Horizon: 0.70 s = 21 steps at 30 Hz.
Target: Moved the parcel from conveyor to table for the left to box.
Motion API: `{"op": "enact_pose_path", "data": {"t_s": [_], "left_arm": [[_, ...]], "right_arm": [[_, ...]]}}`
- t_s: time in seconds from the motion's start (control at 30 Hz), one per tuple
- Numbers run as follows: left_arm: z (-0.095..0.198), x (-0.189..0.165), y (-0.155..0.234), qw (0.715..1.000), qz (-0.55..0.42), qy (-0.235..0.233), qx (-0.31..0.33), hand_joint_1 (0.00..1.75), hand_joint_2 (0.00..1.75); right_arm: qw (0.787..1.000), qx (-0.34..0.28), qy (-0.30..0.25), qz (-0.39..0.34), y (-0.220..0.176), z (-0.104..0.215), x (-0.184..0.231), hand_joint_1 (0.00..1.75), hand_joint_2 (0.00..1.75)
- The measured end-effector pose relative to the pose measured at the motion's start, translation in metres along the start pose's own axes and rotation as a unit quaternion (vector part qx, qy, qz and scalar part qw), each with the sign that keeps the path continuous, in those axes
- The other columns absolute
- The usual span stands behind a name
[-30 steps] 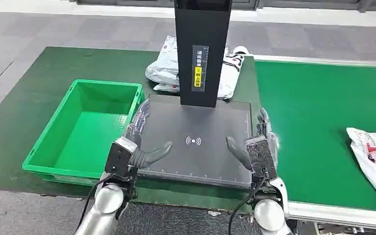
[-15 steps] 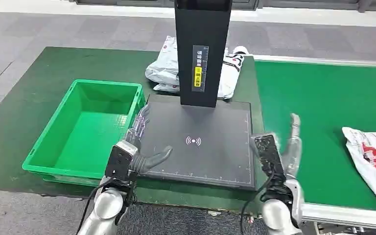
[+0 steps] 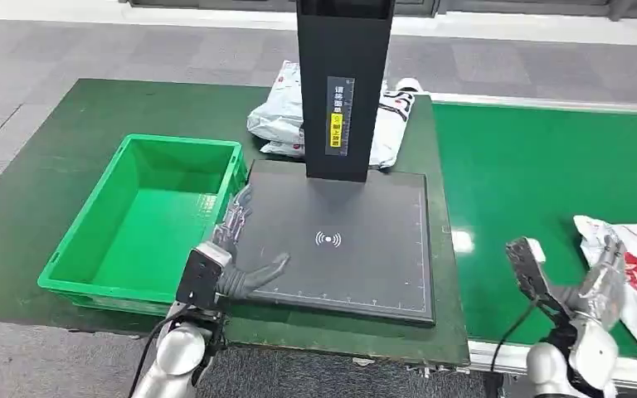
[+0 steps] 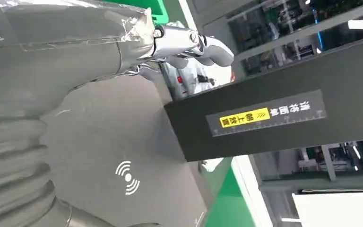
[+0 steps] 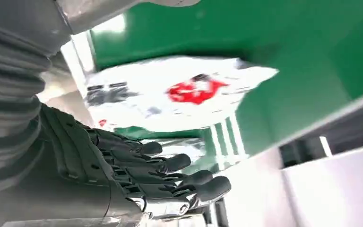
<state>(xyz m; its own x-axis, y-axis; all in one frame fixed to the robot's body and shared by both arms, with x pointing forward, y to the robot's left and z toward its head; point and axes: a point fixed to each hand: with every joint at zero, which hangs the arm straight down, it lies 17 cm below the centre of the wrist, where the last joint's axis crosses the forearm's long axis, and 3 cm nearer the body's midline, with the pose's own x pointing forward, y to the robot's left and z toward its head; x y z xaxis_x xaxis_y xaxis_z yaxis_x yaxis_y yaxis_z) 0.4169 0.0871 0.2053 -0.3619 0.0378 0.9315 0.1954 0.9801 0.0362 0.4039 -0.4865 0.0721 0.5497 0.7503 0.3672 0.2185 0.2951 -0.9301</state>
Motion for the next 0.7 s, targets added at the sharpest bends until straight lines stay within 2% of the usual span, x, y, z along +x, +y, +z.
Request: {"op": "enact_pose_path", "data": {"t_s": [0.23,0.4,0.57,0.7], "left_arm": [[0.0,-0.001,0.002,1.0,0.001,0.001,-0.004,0.0,1.75],[-0.001,-0.005,0.004,1.0,0.003,0.004,-0.006,0.0,1.75],[-0.006,-0.006,0.005,1.0,0.003,0.0,-0.012,0.0,1.75],[-0.01,-0.009,0.004,1.0,0.001,0.0,-0.016,0.0,1.75]], "right_arm": [[0.998,0.052,0.032,0.033,0.021,0.003,-0.036,0.0,1.75],[0.99,0.123,0.043,0.048,0.051,0.009,-0.053,0.0,1.75],[0.967,0.223,0.072,0.099,0.093,0.023,-0.09,0.0,1.75],[0.95,0.263,0.091,0.142,0.109,0.025,-0.119,0.0,1.75]]}}
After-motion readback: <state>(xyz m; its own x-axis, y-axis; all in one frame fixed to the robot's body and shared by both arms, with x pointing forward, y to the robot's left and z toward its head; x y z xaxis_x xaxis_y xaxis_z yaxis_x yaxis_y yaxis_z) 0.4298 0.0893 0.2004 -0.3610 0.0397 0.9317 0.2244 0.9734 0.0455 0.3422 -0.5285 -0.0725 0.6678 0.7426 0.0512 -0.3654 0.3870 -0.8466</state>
